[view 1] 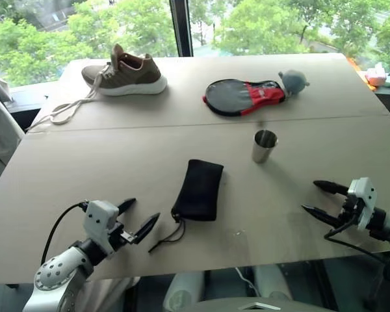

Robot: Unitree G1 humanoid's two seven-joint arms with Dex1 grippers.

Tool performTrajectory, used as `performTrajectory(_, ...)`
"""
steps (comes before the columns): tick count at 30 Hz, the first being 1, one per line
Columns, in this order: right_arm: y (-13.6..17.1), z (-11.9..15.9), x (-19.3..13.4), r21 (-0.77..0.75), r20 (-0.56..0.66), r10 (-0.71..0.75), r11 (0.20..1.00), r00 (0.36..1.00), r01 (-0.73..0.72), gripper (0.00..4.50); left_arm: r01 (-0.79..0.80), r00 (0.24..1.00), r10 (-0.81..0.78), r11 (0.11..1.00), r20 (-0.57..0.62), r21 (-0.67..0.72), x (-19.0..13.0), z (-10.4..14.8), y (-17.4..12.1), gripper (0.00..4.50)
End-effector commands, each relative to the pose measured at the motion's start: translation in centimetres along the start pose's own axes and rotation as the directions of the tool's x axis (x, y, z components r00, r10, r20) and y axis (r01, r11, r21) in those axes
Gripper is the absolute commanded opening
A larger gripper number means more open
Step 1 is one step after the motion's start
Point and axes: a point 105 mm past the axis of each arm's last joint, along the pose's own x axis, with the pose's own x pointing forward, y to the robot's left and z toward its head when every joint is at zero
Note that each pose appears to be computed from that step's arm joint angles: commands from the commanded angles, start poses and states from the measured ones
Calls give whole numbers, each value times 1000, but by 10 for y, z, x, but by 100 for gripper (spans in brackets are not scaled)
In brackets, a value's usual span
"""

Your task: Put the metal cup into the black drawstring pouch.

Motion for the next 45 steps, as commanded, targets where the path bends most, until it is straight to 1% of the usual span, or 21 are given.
performTrajectory(1, -4, 14, -3, -49, 41, -13, 999, 999, 15, 446, 9, 1000, -9, 1000, 14, 29, -2, 5, 3, 450)
performTrajectory(10, -4, 15, -2, -49, 52, -13, 999, 999, 15, 446, 35, 999, -36, 999, 23, 29, -1, 4, 2, 450)
performTrajectory(17, -4, 16, 1, -49, 64, -11, 999, 998, 14, 446, 68, 997, -69, 997, 37, 38, 0, 9, 0, 450)
performTrajectory(21, -2, 16, 0, -50, 69, -10, 999, 998, 13, 446, 103, 993, -106, 993, 47, 62, 3, 15, -5, 450)
performTrajectory(26, 5, 18, -2, -58, 81, -2, 998, 997, 7, 446, 178, 978, -187, 979, 95, 98, 10, 34, -19, 450)
performTrajectory(30, 24, 22, -3, -56, 111, 44, 998, 993, -38, 446, 312, 941, -329, 935, 81, 169, 19, 47, -44, 450)
performTrajectory(34, 47, 26, -5, -43, 118, 124, 992, 985, -120, 446, 398, 910, -415, 871, -1, 289, 27, 47, -59, 450)
performTrajectory(38, 70, 33, -6, -43, 135, 206, 979, 969, -202, 446, 416, 899, -436, 830, -31, 372, 41, 51, -66, 450)
performTrajectory(41, 76, 37, -3, -40, 151, 213, 977, 965, -209, 446, 417, 896, -443, 817, -31, 398, 47, 53, -69, 450)
performTrajectory(43, 81, 40, 0, -38, 166, 211, 978, 963, -207, 446, 436, 886, -461, 786, -52, 438, 52, 51, -74, 450)
performTrajectory(45, 84, 42, 1, -37, 174, 211, 977, 962, -208, 446, 433, 887, -458, 780, -59, 452, 58, 50, -74, 450)
